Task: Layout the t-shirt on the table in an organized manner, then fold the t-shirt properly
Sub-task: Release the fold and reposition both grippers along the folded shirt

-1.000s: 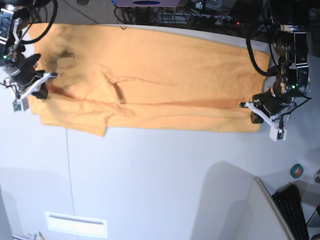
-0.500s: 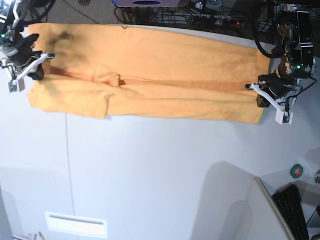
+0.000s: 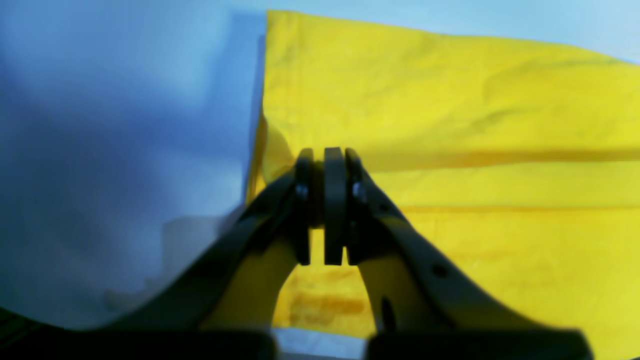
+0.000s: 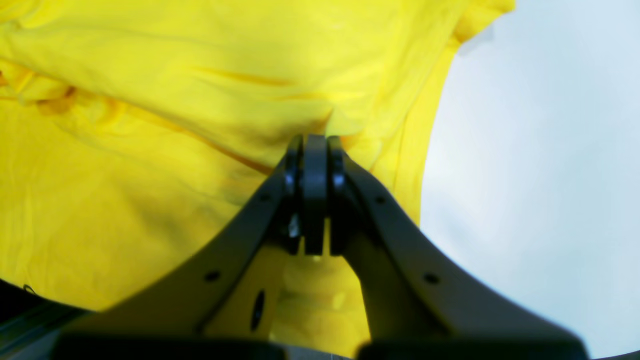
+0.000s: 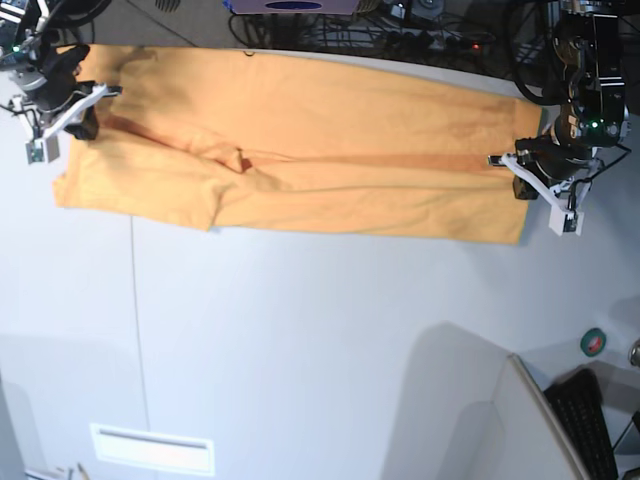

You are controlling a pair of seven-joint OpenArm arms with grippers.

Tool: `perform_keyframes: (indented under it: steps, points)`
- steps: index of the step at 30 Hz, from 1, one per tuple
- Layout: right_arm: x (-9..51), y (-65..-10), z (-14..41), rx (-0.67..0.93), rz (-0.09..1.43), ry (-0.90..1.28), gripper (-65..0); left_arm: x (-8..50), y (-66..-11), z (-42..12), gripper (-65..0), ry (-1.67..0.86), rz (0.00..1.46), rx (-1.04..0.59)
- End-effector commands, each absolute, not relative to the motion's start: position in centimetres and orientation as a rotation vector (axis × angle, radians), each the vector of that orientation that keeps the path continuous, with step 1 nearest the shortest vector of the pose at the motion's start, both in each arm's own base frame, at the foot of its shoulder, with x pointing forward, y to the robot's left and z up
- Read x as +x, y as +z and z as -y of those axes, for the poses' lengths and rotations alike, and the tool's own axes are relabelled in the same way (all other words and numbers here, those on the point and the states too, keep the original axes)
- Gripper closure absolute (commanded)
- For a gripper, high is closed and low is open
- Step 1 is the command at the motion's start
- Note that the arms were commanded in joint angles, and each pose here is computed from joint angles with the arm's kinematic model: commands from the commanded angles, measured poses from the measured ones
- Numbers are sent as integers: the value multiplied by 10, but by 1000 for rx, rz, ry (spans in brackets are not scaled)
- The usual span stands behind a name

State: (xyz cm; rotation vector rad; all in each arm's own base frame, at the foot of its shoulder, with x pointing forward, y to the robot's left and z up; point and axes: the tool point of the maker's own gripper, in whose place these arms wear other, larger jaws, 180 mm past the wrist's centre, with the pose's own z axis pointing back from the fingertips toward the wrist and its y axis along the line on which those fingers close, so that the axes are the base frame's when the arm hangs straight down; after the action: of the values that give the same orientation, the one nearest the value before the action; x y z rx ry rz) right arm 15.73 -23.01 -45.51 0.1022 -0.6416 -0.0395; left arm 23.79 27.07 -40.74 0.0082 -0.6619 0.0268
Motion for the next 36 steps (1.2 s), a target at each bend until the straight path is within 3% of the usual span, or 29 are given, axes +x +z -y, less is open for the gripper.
perform_keyframes:
  steps: [1,12,14,16,18,20,23,24,26,27,28,30,36]
  points:
    - [160,-449,232,102,668,-34,0,242,-402,-278,0,21,679,29]
    - [158,-450,235,95,664,-41,-17,222,-418,-286,0,24,583,41]
    - [157,-449,235,94,662,-39,-216,221,-417,-285,-91,22,577,40]
    - [156,-449,235,93,661,-41,-368,221,-417,-288,-214,20,576,46]
    - [152,-449,235,93,656,-40,-420,222,-413,-295,-309,39,586,60]
    - [153,-443,235,87,669,-31,-398,222,-403,-315,-360,97,615,92]
    - [158,-428,231,77,708,0,-332,226,-384,-336,-357,152,670,127]
    - [162,-423,229,77,724,11,-282,226,-378,-336,-355,163,692,130]
    - [178,-417,216,102,764,15,-119,225,-368,-334,-314,182,726,131]
    - [189,-415,206,123,782,26,-24,225,-365,-335,-268,190,738,134]
    - [200,-413,197,145,801,43,0,224,-364,-335,-189,208,746,132]
    - [214,-416,175,197,809,70,0,220,-364,-340,0,260,757,133]
    - [234,-451,123,317,681,150,0,206,-371,-357,0,351,744,156]
